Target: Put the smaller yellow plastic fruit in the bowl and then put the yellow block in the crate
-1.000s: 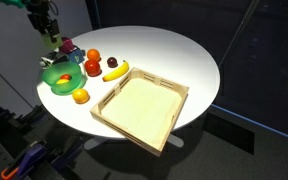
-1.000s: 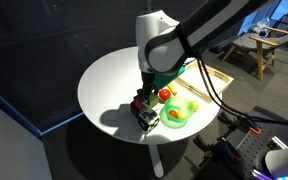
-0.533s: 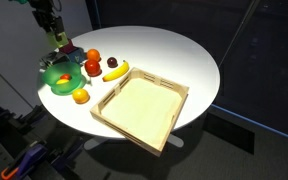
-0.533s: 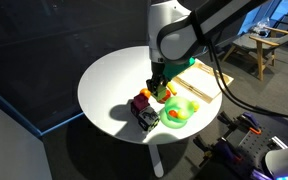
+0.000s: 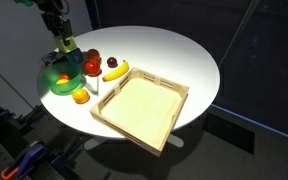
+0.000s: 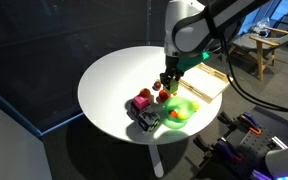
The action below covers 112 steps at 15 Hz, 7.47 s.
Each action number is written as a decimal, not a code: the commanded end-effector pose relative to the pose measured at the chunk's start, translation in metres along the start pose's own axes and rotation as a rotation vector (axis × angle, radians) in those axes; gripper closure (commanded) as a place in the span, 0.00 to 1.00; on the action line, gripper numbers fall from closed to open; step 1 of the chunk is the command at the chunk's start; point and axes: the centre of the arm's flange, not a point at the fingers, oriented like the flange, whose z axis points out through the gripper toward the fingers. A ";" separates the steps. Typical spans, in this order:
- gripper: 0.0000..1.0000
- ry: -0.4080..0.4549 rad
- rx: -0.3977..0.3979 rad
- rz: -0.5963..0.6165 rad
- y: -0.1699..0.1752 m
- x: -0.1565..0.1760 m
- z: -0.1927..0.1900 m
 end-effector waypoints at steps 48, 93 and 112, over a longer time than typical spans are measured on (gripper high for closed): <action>0.72 0.019 0.084 0.503 0.315 -0.032 0.095; 0.72 0.039 -0.026 -0.056 0.320 -0.005 0.121; 0.00 0.042 0.042 -0.141 0.325 0.005 0.154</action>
